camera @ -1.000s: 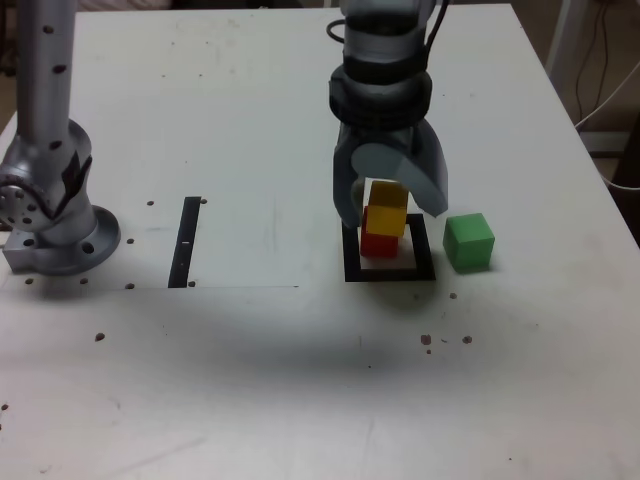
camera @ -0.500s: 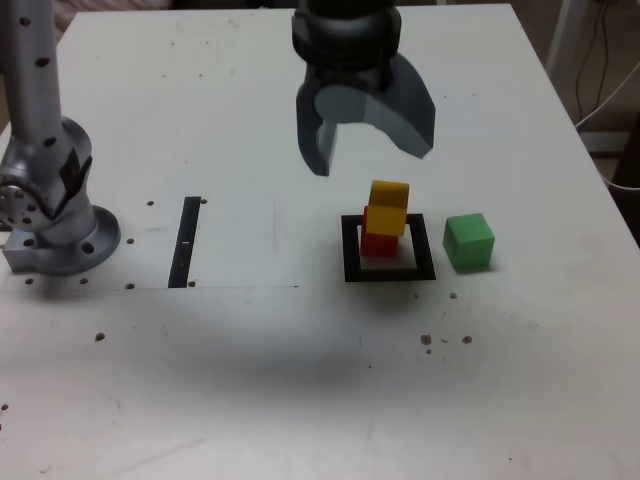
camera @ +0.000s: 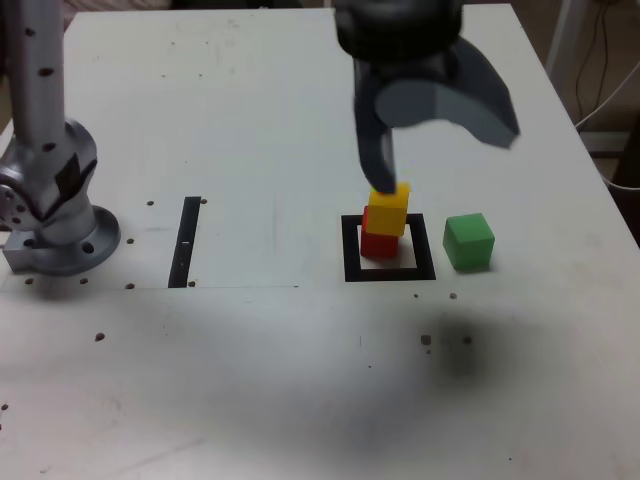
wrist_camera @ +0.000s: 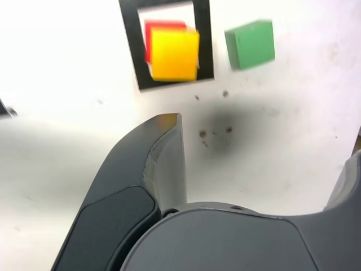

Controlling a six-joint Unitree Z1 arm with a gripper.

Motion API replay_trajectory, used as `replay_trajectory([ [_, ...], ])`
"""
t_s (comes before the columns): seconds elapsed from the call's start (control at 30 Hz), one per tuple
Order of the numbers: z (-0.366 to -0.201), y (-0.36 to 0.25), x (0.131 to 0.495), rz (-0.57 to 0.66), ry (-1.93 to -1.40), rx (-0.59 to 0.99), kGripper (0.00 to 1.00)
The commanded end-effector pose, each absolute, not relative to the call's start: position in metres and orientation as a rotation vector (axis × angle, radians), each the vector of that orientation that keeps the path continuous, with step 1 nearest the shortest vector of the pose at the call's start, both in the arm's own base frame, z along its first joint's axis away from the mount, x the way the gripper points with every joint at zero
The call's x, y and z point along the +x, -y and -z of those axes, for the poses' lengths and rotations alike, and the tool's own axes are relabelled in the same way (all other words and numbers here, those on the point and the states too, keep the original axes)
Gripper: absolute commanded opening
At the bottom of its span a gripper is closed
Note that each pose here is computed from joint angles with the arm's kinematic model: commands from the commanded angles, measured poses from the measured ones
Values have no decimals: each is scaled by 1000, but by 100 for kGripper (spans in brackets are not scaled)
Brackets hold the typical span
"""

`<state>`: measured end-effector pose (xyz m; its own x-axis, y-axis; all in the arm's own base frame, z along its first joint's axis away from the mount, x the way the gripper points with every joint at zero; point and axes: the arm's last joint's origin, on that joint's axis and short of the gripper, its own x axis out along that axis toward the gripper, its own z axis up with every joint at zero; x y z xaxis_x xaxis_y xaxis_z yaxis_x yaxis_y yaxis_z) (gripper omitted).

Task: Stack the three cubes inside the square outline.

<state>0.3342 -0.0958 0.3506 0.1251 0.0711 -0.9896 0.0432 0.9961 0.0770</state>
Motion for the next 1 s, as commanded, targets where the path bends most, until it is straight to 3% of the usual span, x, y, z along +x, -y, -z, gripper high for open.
replay_trajectory([
  [0.0,-343,104,343,-36,-1462,66,99],
  [0.2,-323,118,360,-137,-1489,-31,99],
  [0.47,-302,122,392,-243,-1483,-105,99],
  [0.97,-252,71,426,-344,-1571,-130,99],
])
